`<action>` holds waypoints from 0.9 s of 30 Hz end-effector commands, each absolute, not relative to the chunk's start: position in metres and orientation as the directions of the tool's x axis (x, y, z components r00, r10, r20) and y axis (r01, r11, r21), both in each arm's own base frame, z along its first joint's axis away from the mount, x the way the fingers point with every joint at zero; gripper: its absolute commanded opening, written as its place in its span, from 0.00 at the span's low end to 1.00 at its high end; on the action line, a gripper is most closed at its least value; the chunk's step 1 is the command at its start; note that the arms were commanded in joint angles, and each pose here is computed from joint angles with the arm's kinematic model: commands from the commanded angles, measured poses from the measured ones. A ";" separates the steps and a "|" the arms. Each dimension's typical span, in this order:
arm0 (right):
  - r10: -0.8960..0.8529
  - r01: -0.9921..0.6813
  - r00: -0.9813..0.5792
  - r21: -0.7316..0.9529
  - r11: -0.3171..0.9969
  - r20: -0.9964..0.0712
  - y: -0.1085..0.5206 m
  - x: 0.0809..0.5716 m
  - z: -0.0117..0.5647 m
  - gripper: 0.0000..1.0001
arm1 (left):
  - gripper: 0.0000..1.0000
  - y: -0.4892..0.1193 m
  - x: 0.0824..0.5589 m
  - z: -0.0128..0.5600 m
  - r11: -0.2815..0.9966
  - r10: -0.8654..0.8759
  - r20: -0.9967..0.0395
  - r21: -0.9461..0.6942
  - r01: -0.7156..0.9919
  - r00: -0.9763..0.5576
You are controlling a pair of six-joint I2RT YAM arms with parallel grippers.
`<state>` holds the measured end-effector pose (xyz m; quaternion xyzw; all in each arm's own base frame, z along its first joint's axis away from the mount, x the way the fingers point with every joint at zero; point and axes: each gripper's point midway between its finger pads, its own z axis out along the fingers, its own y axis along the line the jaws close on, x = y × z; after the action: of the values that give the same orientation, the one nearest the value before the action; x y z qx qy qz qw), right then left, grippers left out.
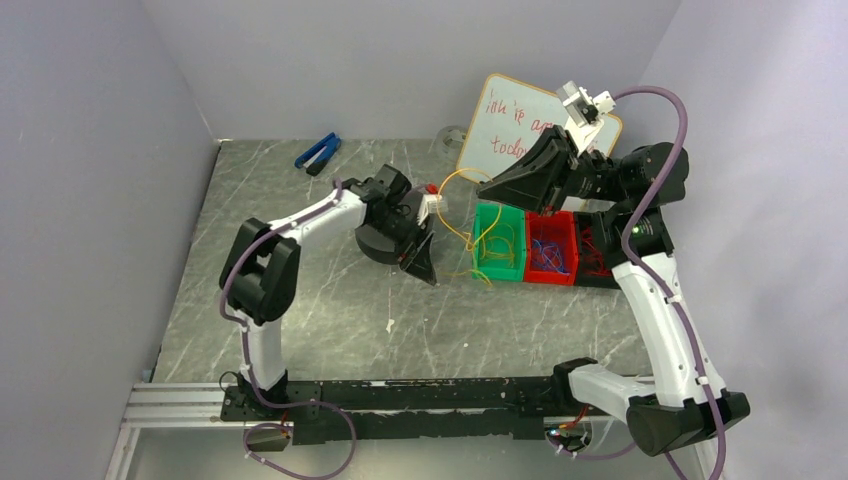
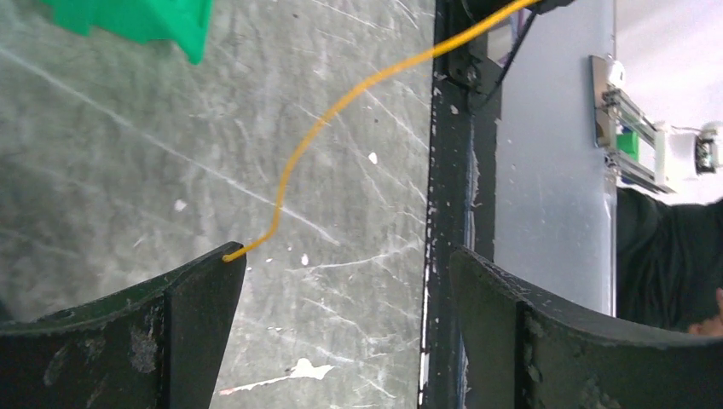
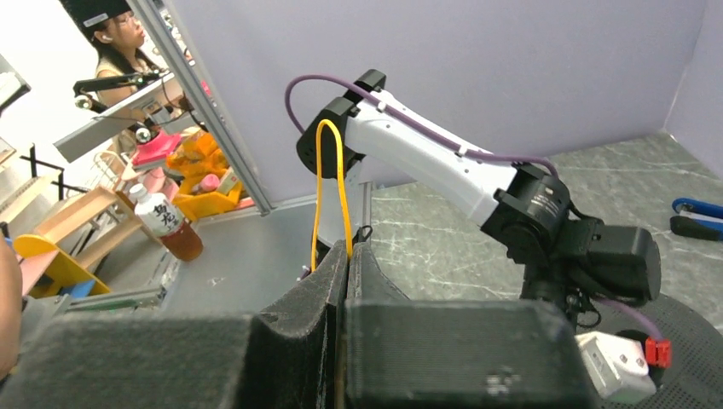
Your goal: Wrap the cables
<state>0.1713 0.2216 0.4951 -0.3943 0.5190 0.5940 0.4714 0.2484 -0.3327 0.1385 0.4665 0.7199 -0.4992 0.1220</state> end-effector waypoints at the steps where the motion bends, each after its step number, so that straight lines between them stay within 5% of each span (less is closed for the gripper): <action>1: 0.153 -0.988 -0.157 0.153 -0.035 -0.976 0.218 0.154 0.515 0.00 | 0.94 -0.340 0.229 0.152 -0.058 0.573 -0.662 -0.622 0.781 -0.484; 6: 0.148 -0.990 -0.141 0.138 -0.029 -0.979 0.218 0.152 0.518 0.00 | 0.94 -0.349 0.237 0.148 -0.048 0.559 -0.655 -0.637 0.769 -0.508; 15: 0.144 -0.991 -0.131 0.128 -0.024 -0.981 0.217 0.149 0.518 0.00 | 0.60 -0.357 0.240 0.150 -0.057 0.562 -0.645 -0.654 0.754 -0.517; 22: 0.141 -0.992 -0.128 0.126 -0.023 -0.982 0.216 0.148 0.518 0.00 | 0.73 -0.354 0.224 0.135 -0.073 0.617 -0.628 -0.646 0.760 -0.475; 27: 0.142 -0.992 -0.126 0.124 -0.025 -0.982 0.217 0.149 0.519 0.00 | 0.66 -0.357 0.208 0.134 -0.127 0.654 -0.603 -0.682 0.720 -0.456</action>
<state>0.1641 0.2194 0.5022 -0.4108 0.5152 0.5808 0.4780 0.2214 -0.3524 0.1288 0.4969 0.6903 -0.5236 0.0495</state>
